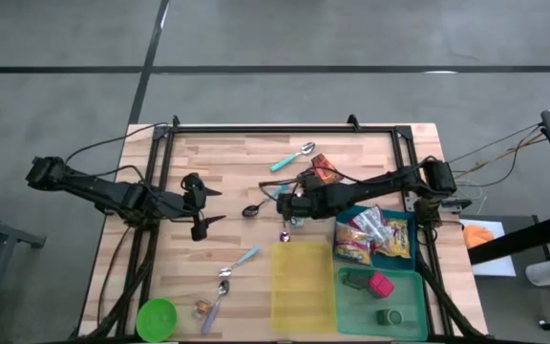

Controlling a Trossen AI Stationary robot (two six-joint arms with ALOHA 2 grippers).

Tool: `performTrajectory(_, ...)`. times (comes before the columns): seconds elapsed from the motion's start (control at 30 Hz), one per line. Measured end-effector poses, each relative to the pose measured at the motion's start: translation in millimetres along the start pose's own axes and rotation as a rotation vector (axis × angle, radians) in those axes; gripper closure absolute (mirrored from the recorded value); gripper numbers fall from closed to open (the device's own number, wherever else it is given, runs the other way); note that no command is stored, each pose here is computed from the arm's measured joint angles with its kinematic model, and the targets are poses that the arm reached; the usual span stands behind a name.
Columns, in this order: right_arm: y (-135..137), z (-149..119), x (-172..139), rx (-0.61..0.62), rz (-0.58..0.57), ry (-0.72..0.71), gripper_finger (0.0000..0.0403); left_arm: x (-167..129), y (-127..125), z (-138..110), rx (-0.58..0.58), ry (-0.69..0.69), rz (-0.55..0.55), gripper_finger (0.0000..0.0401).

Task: Pick & Place Food Item
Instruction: Put the white seasoning bottle into the green bin

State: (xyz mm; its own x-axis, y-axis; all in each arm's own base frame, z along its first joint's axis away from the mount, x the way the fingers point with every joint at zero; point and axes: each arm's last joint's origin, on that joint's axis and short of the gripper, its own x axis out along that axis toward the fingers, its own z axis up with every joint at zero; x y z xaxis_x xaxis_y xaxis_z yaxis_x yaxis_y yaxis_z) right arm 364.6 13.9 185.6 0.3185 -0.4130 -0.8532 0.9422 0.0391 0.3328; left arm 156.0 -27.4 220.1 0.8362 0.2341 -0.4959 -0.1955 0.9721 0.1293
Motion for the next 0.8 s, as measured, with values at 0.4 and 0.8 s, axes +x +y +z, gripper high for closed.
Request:
performTrajectory(0.4,34.9,-4.3,-44.4,-0.681,0.082,-0.303,0.0184,0.0,0.0,0.0,0.000,0.000,0.000,0.0066)
performTrajectory(0.8,31.3,-15.0,-48.3,-0.675,0.077,-0.341,0.0231,0.0,0.0,0.0,0.000,0.000,0.000,0.0066)
